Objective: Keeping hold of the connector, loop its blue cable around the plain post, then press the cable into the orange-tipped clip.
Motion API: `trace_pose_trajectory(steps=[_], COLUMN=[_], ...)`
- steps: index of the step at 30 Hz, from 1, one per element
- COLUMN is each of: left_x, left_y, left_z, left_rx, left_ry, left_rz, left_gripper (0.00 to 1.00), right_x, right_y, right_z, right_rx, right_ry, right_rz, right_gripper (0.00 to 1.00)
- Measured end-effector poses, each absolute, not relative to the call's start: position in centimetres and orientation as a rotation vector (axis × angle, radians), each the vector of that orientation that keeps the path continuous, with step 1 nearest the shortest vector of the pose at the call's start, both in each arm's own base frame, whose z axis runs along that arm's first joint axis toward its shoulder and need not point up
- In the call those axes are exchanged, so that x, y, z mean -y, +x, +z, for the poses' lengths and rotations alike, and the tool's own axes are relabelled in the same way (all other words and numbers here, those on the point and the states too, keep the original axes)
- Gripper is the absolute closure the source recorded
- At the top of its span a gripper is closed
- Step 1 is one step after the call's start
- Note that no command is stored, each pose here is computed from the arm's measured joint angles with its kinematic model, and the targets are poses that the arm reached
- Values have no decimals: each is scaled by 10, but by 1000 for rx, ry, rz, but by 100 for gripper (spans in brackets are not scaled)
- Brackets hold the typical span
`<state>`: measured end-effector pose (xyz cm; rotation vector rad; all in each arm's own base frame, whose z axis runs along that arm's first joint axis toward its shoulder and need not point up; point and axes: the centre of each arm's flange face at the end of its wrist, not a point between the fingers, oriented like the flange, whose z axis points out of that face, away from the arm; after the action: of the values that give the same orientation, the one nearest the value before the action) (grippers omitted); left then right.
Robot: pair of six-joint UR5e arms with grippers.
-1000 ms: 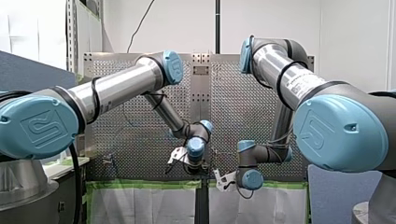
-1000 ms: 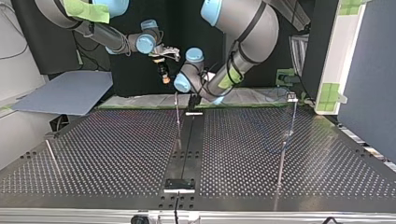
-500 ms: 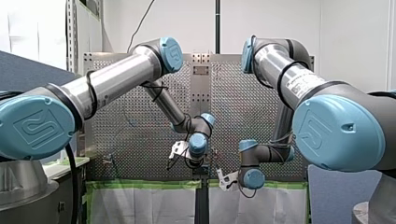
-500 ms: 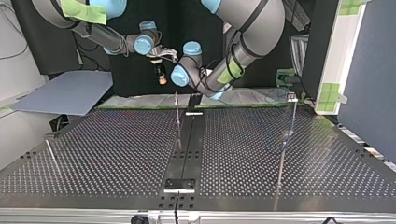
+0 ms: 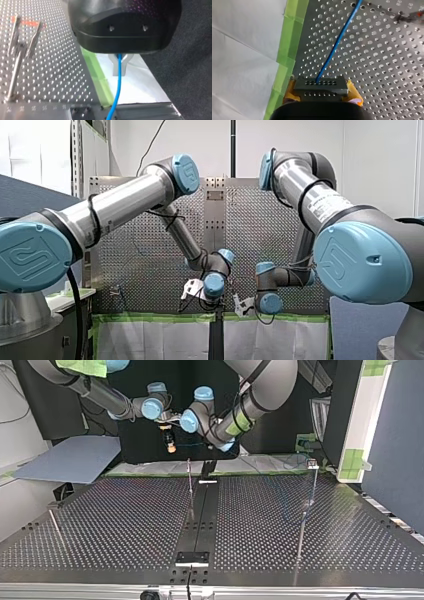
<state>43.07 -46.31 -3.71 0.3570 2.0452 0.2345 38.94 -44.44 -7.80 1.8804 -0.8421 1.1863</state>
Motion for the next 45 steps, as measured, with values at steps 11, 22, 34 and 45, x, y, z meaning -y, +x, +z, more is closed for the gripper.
trace_pose_trajectory(steps=[11, 22, 34, 45], left_x=[470, 470, 466, 463], left_y=[427, 440, 459, 474], left_z=[-38, -38, -37, -36], left_rx=[-1975, -1959, -1929, -1894], left_ry=[221, 120, 35, -46], left_rz=[170, 48, -53, -145], left_gripper=[100, 100, 100, 100], right_x=[447, 454, 464, 477], right_y=[387, 388, 386, 380], right_z=[-69, -53, -47, -43], right_rx=[848, 839, 811, 773], right_ry=[1866, 1838, 1827, 1812], right_rz=[1180, 1202, 1253, 1349], right_gripper=[100, 100, 100, 100])
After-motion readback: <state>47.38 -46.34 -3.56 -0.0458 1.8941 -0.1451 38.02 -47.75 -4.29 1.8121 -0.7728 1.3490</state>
